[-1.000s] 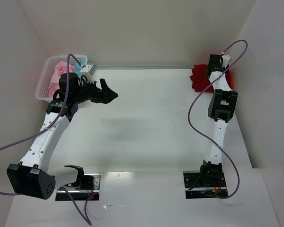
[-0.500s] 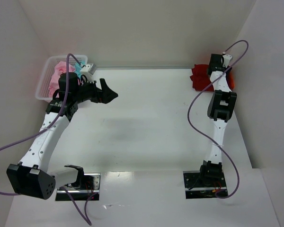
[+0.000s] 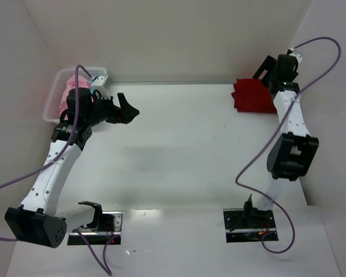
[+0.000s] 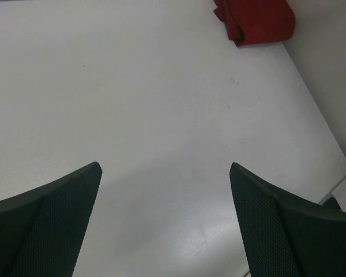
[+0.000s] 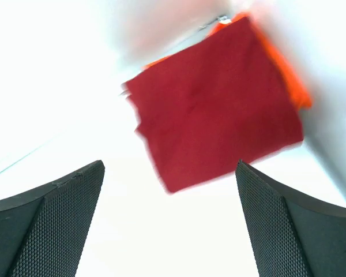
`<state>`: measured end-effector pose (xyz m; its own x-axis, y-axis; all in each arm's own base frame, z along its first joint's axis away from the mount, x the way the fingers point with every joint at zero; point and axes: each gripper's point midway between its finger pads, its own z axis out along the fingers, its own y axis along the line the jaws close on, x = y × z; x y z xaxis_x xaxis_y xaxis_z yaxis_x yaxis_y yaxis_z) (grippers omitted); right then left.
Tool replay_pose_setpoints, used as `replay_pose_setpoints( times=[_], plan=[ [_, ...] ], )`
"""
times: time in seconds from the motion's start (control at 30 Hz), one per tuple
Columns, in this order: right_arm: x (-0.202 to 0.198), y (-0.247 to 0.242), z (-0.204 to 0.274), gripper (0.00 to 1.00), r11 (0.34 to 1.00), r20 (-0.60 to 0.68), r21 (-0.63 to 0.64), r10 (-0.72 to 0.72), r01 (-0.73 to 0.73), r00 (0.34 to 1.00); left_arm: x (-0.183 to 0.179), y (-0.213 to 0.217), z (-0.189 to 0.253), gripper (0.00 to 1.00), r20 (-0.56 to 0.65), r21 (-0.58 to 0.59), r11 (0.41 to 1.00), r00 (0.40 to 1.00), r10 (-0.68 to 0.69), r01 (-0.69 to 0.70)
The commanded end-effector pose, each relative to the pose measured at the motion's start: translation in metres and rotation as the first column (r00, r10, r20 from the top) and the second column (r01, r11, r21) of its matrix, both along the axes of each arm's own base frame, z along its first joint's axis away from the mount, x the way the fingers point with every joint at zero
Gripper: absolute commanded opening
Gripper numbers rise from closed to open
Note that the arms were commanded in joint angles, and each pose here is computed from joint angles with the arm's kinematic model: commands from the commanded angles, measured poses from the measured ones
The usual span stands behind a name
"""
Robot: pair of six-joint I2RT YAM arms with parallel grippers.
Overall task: Fold and stack the t-shirts
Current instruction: Put the neatly folded tshirt into the corner of the board with the right arm
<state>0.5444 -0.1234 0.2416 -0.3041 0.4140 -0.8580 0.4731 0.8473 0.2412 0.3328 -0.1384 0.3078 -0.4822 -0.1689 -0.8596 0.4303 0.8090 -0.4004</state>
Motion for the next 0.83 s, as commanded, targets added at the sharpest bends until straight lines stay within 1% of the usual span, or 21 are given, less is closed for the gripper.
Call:
replay_pose_setpoints(
  times=[0.0, 0.03, 0.1, 0.13, 0.17, 0.2, 0.23, 0.27, 0.3, 0.37, 0.4, 0.43, 0.5, 0.53, 0.6, 0.67, 0.8],
  plan=[
    [-0.041, 0.040, 0.071, 1.00, 0.987, 0.186, 0.096, 0.113, -0.132, 0.976, 0.007, 0.022, 0.023, 1.00, 0.053, 0.037, 0.989, 0.989, 0.139, -0.141],
    [-0.068, 0.050, 0.094, 1.00, 0.986, 0.242, 0.076, 0.124, -0.146, 0.962, 0.009, 0.026, 0.023, 1.00, 0.056, 0.045, 0.985, 0.985, 0.163, -0.166],
    [-0.096, 0.059, 0.115, 1.00, 0.988, 0.289, 0.063, 0.117, -0.141, 0.950, 0.006, 0.036, 0.021, 1.00, 0.043, 0.068, 0.974, 0.976, 0.212, -0.215],
    [-0.109, 0.065, 0.110, 1.00, 0.987, 0.287, 0.064, 0.125, -0.149, 0.950, 0.009, 0.044, 0.018, 1.00, 0.040, 0.087, 0.962, 0.966, 0.256, -0.259],
    [-0.133, 0.070, 0.139, 1.00, 0.987, 0.354, 0.040, 0.129, -0.153, 0.926, 0.011, 0.046, 0.011, 1.00, 0.020, 0.101, 0.958, 0.963, 0.269, -0.269],
    [-0.144, 0.072, 0.142, 1.00, 0.986, 0.355, 0.022, 0.146, -0.165, 0.923, 0.009, 0.049, 0.000, 1.00, -0.011, 0.137, 0.953, 0.961, 0.275, -0.271],
    [-0.152, 0.073, 0.146, 1.00, 0.986, 0.353, 0.010, 0.152, -0.167, 0.923, 0.012, 0.054, -0.002, 1.00, -0.023, 0.148, 0.946, 0.955, 0.294, -0.288],
    [-0.167, 0.077, 0.144, 1.00, 0.984, 0.336, 0.018, 0.159, -0.175, 0.928, 0.016, 0.057, -0.012, 1.00, -0.053, 0.162, 0.942, 0.951, 0.305, -0.293],
    [-0.172, 0.080, 0.141, 1.00, 0.982, 0.323, 0.011, 0.177, -0.191, 0.930, 0.017, 0.057, -0.018, 1.00, -0.073, 0.171, 0.942, 0.950, 0.305, -0.289],
    [-0.183, 0.084, 0.121, 1.00, 0.979, 0.260, 0.029, 0.187, -0.202, 0.947, 0.020, 0.056, -0.025, 1.00, -0.098, 0.168, 0.947, 0.952, 0.291, -0.273],
    [-0.191, 0.087, 0.119, 1.00, 0.977, 0.258, 0.032, 0.196, -0.212, 0.946, 0.021, 0.056, -0.023, 1.00, -0.088, 0.164, 0.948, 0.953, 0.291, -0.274],
    [-0.196, 0.090, 0.104, 1.00, 0.974, 0.232, 0.056, 0.200, -0.218, 0.952, 0.021, 0.054, -0.026, 1.00, -0.091, 0.160, 0.951, 0.955, 0.282, -0.265],
    [-0.211, 0.093, 0.098, 1.00, 0.974, 0.243, 0.070, 0.191, -0.214, 0.951, 0.019, 0.054, -0.031, 1.00, -0.086, 0.157, 0.951, 0.956, 0.282, -0.266],
    [-0.216, 0.091, 0.082, 1.00, 0.978, 0.220, 0.088, 0.165, -0.188, 0.962, 0.021, 0.054, -0.028, 1.00, -0.073, 0.152, 0.951, 0.957, 0.281, -0.268],
    [-0.225, 0.093, 0.076, 1.00, 0.977, 0.227, 0.107, 0.154, -0.182, 0.962, 0.019, 0.053, -0.033, 1.00, -0.086, 0.153, 0.954, 0.958, 0.273, -0.259],
    [-0.226, 0.094, 0.062, 1.00, 0.976, 0.207, 0.124, 0.149, -0.177, 0.967, 0.017, 0.051, -0.030, 1.00, -0.075, 0.150, 0.958, 0.963, 0.258, -0.244],
    [-0.224, 0.096, 0.053, 1.00, 0.973, 0.190, 0.146, 0.151, -0.180, 0.970, 0.017, 0.051, -0.025, 1.00, -0.058, 0.144, 0.958, 0.965, 0.258, -0.247]
  ],
)
